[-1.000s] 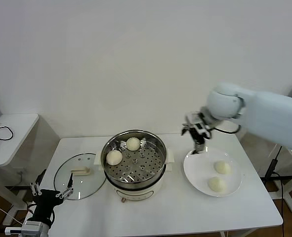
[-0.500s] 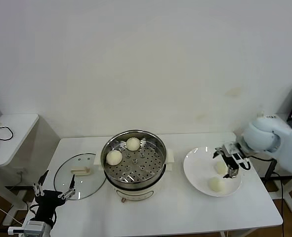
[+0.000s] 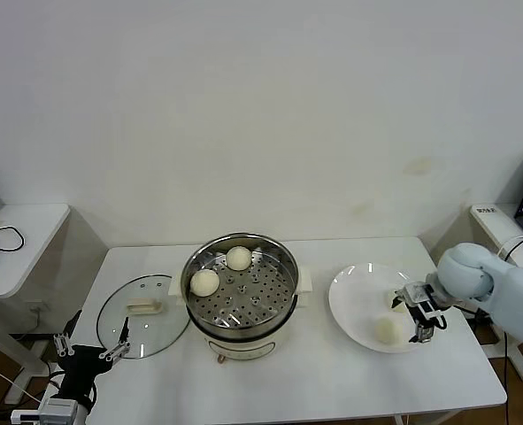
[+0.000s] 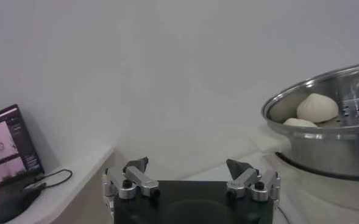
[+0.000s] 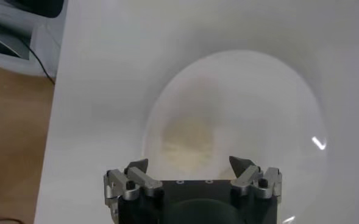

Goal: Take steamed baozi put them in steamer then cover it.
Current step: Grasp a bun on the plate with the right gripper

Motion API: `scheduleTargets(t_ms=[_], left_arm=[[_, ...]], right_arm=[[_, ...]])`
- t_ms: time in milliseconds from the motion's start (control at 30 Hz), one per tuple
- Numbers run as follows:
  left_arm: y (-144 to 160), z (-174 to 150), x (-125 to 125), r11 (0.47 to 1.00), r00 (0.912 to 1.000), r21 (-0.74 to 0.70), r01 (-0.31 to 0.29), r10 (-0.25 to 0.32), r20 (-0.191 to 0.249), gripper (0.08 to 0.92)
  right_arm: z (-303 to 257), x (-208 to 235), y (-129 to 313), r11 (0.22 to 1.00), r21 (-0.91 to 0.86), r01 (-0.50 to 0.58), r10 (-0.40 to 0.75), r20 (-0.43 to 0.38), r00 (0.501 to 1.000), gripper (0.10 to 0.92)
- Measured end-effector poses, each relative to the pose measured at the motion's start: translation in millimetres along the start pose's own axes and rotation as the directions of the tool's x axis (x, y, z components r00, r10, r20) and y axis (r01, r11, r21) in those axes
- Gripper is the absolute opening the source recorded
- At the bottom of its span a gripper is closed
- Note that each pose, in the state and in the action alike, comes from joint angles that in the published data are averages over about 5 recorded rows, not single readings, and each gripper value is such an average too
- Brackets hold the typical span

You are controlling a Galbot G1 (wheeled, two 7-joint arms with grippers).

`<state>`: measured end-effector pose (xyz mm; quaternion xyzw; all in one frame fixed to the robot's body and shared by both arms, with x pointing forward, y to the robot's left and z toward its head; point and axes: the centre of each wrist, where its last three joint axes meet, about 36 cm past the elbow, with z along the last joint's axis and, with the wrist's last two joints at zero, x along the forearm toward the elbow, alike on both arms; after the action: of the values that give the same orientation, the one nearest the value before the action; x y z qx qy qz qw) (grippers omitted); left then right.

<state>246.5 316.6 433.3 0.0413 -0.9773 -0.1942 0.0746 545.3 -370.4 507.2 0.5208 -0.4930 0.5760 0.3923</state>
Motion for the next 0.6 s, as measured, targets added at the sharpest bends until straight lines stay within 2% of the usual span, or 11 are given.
scheduleTargets(t_ms=[400, 600], left_arm=[[0.9, 2.8, -2.5, 1.000, 1.0000, -0.001, 0.005, -0.005, -0.004, 0.823], [2.0, 3.8, -2.9, 1.000, 0.9999, -0.003, 0.008, -0.008, -0.006, 0.823]], right_arm=[[-2.7, -38.5, -7.5, 1.000, -0.023, 0.014, -0.014, 0.001, 1.000, 0.813], [-6.5, -47.3, -13.0, 0.999, -0.033, 0.020, -0.019, 0.005, 1.000, 0.738]])
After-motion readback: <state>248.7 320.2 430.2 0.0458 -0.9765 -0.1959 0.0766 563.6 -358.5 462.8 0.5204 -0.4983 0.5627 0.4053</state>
